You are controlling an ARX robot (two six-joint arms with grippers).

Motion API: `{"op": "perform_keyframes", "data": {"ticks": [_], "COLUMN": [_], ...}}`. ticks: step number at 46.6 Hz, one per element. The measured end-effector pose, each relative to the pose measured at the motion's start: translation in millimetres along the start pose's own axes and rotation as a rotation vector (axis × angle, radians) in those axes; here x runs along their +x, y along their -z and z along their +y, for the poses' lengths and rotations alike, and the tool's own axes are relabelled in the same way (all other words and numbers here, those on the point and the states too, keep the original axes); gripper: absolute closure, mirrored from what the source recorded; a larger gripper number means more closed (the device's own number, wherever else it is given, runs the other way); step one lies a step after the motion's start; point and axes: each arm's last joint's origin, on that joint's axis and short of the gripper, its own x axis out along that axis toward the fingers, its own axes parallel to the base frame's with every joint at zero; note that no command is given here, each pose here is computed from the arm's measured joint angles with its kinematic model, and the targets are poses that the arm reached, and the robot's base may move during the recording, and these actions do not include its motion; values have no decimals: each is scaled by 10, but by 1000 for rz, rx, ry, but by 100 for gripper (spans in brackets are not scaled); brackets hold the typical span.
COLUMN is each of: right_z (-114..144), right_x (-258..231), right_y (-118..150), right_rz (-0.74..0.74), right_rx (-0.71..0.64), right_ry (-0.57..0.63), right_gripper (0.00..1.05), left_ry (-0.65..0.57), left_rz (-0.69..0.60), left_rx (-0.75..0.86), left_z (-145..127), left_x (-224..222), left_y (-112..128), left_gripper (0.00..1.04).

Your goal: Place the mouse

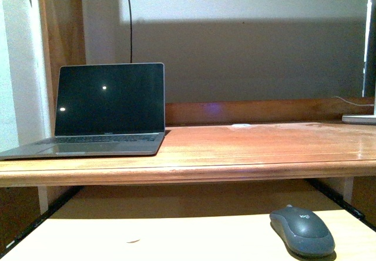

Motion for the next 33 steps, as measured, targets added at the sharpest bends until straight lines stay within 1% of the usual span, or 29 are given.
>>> {"op": "perform_keyframes", "data": {"ticks": [5,13,18,33], "right_z": [0,0,0,0], "right_x": [0,0,0,0], "right_y": [0,0,0,0], "right_rz": [0,0,0,0], "right_rx": [0,0,0,0], "right_ry": [0,0,0,0], "right_gripper": [7,7,7,7], "left_ry": [-44,-38,-36,-36], "left_rz": [0,0,4,1], "left_rx": [0,0,0,0], "left_z": [66,69,70,70], "left_x": [-1,-3,-3,-5], "left_y": [27,62,167,167], "left_gripper": [102,102,102,102]}}
